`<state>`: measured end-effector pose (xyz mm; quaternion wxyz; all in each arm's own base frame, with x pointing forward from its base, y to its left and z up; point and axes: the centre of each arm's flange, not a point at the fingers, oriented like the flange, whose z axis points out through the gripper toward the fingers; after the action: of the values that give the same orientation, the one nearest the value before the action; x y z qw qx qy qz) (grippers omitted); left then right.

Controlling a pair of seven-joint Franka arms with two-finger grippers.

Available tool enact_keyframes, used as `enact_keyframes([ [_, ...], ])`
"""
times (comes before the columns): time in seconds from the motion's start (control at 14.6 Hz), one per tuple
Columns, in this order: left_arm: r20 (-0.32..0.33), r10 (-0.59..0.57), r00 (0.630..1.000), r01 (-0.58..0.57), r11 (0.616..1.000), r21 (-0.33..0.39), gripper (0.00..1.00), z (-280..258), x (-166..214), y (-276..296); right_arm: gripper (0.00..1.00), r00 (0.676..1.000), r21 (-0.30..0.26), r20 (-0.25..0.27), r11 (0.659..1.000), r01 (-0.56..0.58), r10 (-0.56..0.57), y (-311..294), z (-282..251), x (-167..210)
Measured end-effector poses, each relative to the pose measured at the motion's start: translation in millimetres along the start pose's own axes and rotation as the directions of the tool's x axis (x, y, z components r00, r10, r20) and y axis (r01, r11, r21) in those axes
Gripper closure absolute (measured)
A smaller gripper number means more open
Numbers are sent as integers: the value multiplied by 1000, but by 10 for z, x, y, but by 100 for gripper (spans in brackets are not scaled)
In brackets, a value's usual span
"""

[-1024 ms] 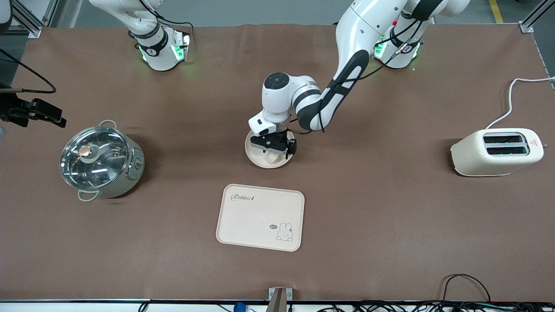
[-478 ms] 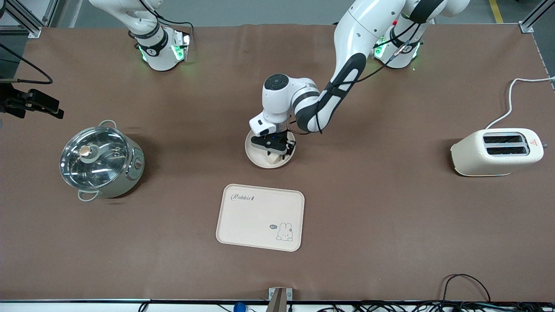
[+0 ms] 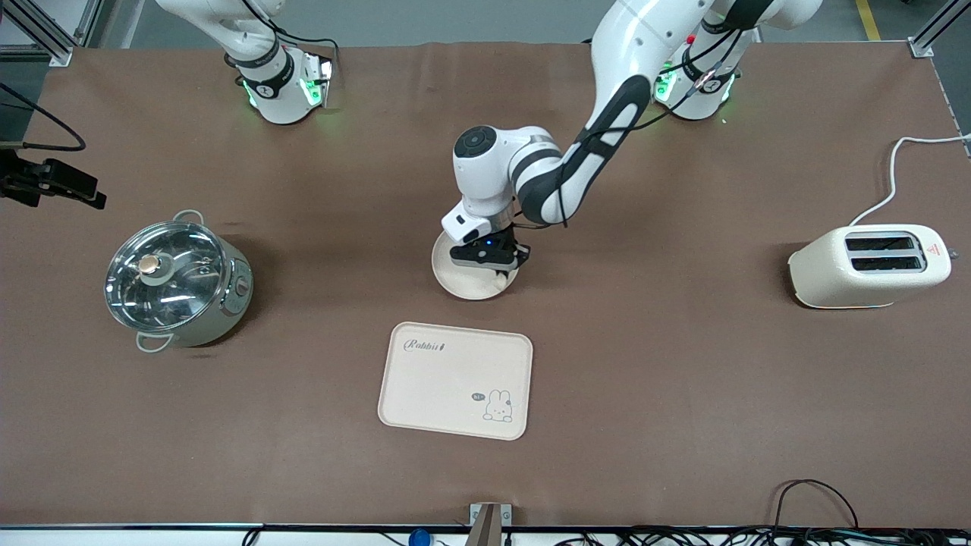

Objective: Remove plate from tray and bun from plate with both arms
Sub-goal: 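Lift the bun and carry it toward the toaster with the left gripper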

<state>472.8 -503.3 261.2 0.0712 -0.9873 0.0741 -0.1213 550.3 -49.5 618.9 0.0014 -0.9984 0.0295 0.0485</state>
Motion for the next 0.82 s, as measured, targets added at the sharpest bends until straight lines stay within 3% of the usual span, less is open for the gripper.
enact_keyframes([
  [0.2, 50, -21, 999, 23, 999, -40, 93, -296, 784, -1142, 0, 1000, 0, -1, 1000, 2, -2, -12, -10, -9],
  [0.41, 105, -12, 994, 19, 997, -71, 93, -58, 1319, -2690, 0, 1000, 0, 1, 1000, -2, 2, 13, -48, -50],
  [0.55, 140, -29, 990, 42, 995, -92, 93, 269, 1400, -3483, 0, 1000, 0, -10, 1000, -2, 2, 10, -81, -59],
  [0.68, 171, -75, 982, 96, 989, -114, 90, 593, 1365, -3897, 0, 1000, 0, -11, 1000, 3, -3, -18, -85, -63],
  [0.82, 203, -88, 975, 115, 986, -123, 74, 872, 1286, -3932, 0, 1000, 0, -4, 1000, 2, -2, -12, -42, -56],
])
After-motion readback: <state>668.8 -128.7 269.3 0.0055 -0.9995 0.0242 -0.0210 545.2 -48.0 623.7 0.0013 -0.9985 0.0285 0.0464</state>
